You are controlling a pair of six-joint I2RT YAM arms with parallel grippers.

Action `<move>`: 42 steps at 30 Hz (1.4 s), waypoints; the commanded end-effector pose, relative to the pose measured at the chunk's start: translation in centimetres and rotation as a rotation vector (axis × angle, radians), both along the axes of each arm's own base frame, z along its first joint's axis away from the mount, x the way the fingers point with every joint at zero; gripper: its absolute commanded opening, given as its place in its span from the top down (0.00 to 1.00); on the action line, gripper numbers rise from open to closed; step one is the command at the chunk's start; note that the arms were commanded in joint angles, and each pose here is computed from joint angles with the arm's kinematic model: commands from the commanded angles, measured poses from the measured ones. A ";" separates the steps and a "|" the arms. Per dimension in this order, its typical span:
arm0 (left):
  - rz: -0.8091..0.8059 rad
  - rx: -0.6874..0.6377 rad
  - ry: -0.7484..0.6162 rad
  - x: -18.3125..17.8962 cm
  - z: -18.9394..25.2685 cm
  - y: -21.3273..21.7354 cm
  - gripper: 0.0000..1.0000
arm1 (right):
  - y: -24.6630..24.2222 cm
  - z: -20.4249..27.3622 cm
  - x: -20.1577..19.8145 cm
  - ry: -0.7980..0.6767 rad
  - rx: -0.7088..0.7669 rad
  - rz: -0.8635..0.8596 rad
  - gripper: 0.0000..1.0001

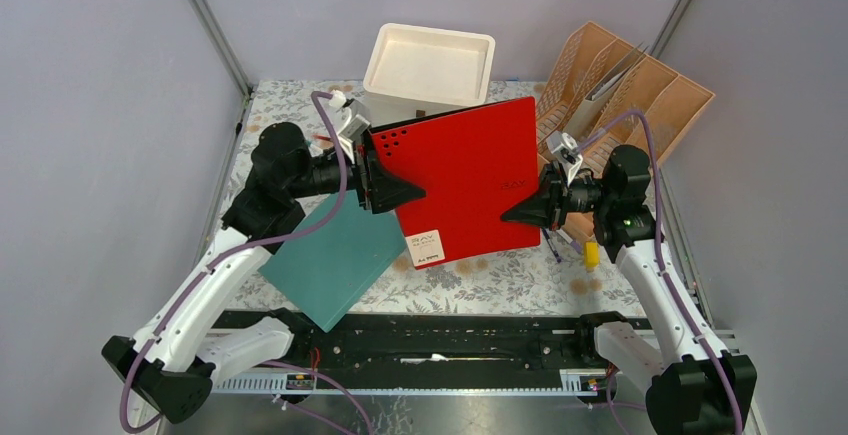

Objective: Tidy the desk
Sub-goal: Place the folder in the storage box.

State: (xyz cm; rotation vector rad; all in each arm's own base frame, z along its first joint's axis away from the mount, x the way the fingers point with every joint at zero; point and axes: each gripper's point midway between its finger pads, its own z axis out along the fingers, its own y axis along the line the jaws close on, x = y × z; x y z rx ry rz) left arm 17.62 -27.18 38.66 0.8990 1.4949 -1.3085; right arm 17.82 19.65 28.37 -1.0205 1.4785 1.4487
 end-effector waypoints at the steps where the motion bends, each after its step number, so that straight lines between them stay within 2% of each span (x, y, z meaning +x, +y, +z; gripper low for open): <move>1: -0.079 -0.048 -0.074 -2.0 2.4 0.5 0.47 | 0.0 1.9 0.8 -0.076 0.006 -0.029 1.00; 3: -0.093 -0.051 -0.061 -2.0 2.2 0.3 0.53 | 0.0 1.9 0.8 -0.075 0.006 -0.029 1.00; 5: -0.108 -0.051 -0.057 -2.0 2.2 0.1 0.64 | 0.0 1.9 0.8 -0.074 0.006 -0.028 1.00; 8: -0.097 -0.055 -0.064 -1.8 2.3 0.2 1.00 | 0.0 1.9 0.9 -0.074 0.006 -0.030 1.00; 10: -0.062 -0.066 -0.079 -1.6 2.3 0.5 1.00 | 0.0 1.8 0.9 -0.072 0.005 -0.034 0.98; 12: -0.011 -0.084 -0.105 -1.3 2.6 0.9 1.00 | 0.0 1.8 1.0 -0.073 0.004 -0.041 0.78; 13: 0.009 -0.088 -0.110 -1.2 2.6 1.1 1.00 | 0.0 1.8 1.1 -0.073 0.003 -0.045 0.63; 15: 0.054 -0.094 -0.110 -1.0 2.6 1.5 1.00 | -0.1 1.8 1.3 -0.081 -0.001 -0.063 0.25; 16: 0.076 -0.097 -0.107 -0.8 2.6 1.7 1.00 | -0.2 1.9 1.4 -0.087 -0.004 -0.080 0.11; 17: 0.107 -0.103 -0.107 -0.7 2.7 2.0 1.00 | -0.3 1.9 1.7 -0.092 -0.009 -0.102 0.03; 21: 0.239 -0.133 -0.101 0.2 2.8 3.4 1.00 | -1.9 1.6 3.8 -0.100 -0.089 -0.262 0.00; 26: 0.354 -0.168 -0.105 1.4 3.2 4.6 1.00 | -6.3 2.1 7.5 -0.164 -0.240 -0.588 0.00; 31: 0.359 -0.146 -0.103 3.2 3.4 3.6 1.00 | -10.4 1.7 8.3 -0.155 -0.372 -0.844 0.00; 37: 0.361 -0.189 -0.139 6.1 4.8 1.9 1.00 | -13.9 -0.3 8.2 -0.118 -0.374 -1.029 0.00; 42: 0.391 -0.212 -0.188 7.8 6.0 -0.3 1.00 | -16.0 -1.0 8.5 -0.094 -0.375 -1.110 0.00</move>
